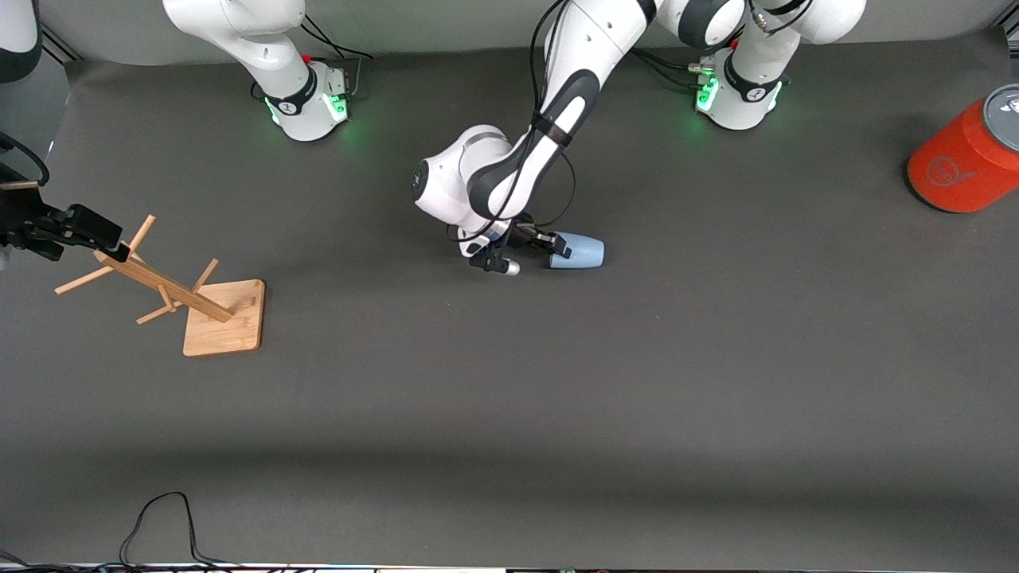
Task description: Rotate and upright cup with both arms
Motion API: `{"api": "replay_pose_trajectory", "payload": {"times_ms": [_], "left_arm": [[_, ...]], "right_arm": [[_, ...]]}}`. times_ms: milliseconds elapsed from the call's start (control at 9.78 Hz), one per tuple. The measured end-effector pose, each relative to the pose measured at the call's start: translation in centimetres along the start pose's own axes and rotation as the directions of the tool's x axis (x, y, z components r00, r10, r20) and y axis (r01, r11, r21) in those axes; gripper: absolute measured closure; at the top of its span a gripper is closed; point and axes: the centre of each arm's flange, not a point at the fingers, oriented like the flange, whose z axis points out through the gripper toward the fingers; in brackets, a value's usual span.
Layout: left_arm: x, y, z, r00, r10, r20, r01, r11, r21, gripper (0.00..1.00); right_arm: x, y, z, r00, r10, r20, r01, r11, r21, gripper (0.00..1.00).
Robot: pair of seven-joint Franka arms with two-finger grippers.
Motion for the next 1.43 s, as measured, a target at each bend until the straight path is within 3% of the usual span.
{"api": "replay_pose_trajectory", "payload": {"times_ms": [409, 614, 716, 818, 920, 1125, 1432], "left_arm": [[0.4, -3.1, -1.0, 0.99, 0.141, 0.025, -0.142, 0.989, 0.029, 0.93], [1.5, -11.2, -5.3, 0.992, 0.126, 0.014, -0.126, 0.992, 0.006, 0.93], [1.6, -17.0, -7.9, 0.996, 0.084, -0.002, -0.084, 0.995, -0.054, 0.93], [1.4, -23.7, -9.8, 1.0, 0.023, -0.017, -0.026, 0.986, -0.165, 0.93], [0.9, -30.5, -10.7, 0.999, -0.041, -0.014, 0.035, 0.954, -0.299, 0.93], [-0.6, -42.2, -10.6, 0.988, -0.156, -0.012, 0.128, 0.847, -0.516, 0.93], [-2.7, -48.1, -9.6, 0.958, -0.277, -0.07, 0.162, 0.728, -0.667, 0.93]], "right_arm": [[0.0, 0.0, 0.0, 1.0, 0.0, 0.0, 0.0, 1.0, 0.0, 0.0], [0.1, 0.0, 0.2, 1.0, 0.0, 0.003, 0.0, 1.0, 0.0, 0.0], [0.2, 0.0, 0.3, 1.0, -0.001, 0.005, 0.001, 1.0, 0.0, 0.0], [0.2, -0.1, 0.5, 1.0, -0.002, 0.008, 0.002, 1.0, -0.001, 0.0], [0.3, -0.2, 0.6, 1.0, -0.005, 0.01, 0.005, 1.0, -0.001, 0.0], [0.3, -0.5, 0.7, 1.0, -0.009, 0.012, 0.009, 1.0, -0.001, 0.0], [0.4, -0.5, 0.7, 1.0, -0.009, 0.011, 0.009, 1.0, -0.001, 0.0]]}}
